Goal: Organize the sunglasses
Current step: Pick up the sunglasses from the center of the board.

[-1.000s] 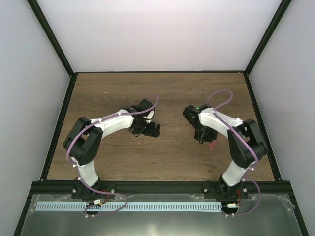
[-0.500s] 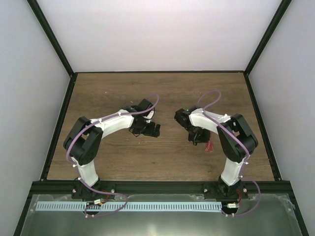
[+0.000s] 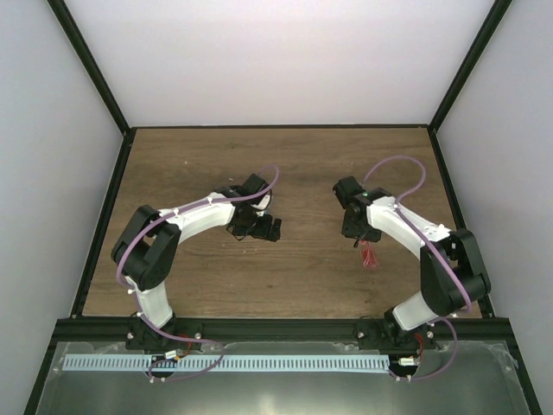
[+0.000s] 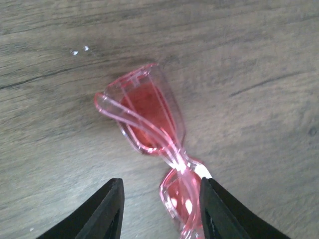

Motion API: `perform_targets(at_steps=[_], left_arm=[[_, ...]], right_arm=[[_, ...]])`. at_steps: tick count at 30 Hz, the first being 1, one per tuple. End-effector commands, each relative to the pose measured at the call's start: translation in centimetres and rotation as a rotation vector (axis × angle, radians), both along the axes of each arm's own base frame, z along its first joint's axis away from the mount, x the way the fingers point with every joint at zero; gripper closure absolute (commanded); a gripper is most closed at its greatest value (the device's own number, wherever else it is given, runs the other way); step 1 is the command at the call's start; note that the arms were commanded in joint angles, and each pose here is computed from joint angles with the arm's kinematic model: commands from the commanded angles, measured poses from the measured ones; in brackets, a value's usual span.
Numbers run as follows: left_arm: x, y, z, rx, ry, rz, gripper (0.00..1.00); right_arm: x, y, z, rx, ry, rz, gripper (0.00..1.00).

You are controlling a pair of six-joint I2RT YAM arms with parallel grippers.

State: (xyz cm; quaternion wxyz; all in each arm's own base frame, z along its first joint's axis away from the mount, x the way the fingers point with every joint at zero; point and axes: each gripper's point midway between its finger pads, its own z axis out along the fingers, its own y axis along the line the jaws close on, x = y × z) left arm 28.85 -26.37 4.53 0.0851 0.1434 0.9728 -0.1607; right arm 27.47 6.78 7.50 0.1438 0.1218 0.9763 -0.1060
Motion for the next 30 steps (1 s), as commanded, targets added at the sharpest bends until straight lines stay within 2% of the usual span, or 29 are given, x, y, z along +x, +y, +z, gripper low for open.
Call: perform_targets(at_steps=[1,7,11,19,24,30], left_arm=[[0.2,0.1,0.6,-0.009,-0.014,0.006,0.00],[0.1,0.3,0.6,-0.002,-0.016,0.006,0.00],[0.3,0.2,0.7,-0.005,-0.020,0.009,0.00],[0.3,0.2,0.4,-0.003,-0.015,0.010,0.00],[0.2,0.3,0.1,0.004,-0.010,0.012,0.00],[0.2,0.4,-0.4,0.011,-0.003,0.007,0.00]], right_arm=[[1.8,-0.8,-0.2,0.008,-0.039,0.040,0.53],[2.5,-1.8,-1.0,0.022,-0.018,0.035,0.41],[2.7,-1.6,-1.5,0.053,-0.005,0.050,0.40],[2.5,-1.3,-3.3,0.066,0.051,0.072,0.52],[2.3,-1.7,-4.3,0.040,0.084,0.067,0.55],[2.6,-2.2,-4.6,0.002,0.095,0.050,0.66]])
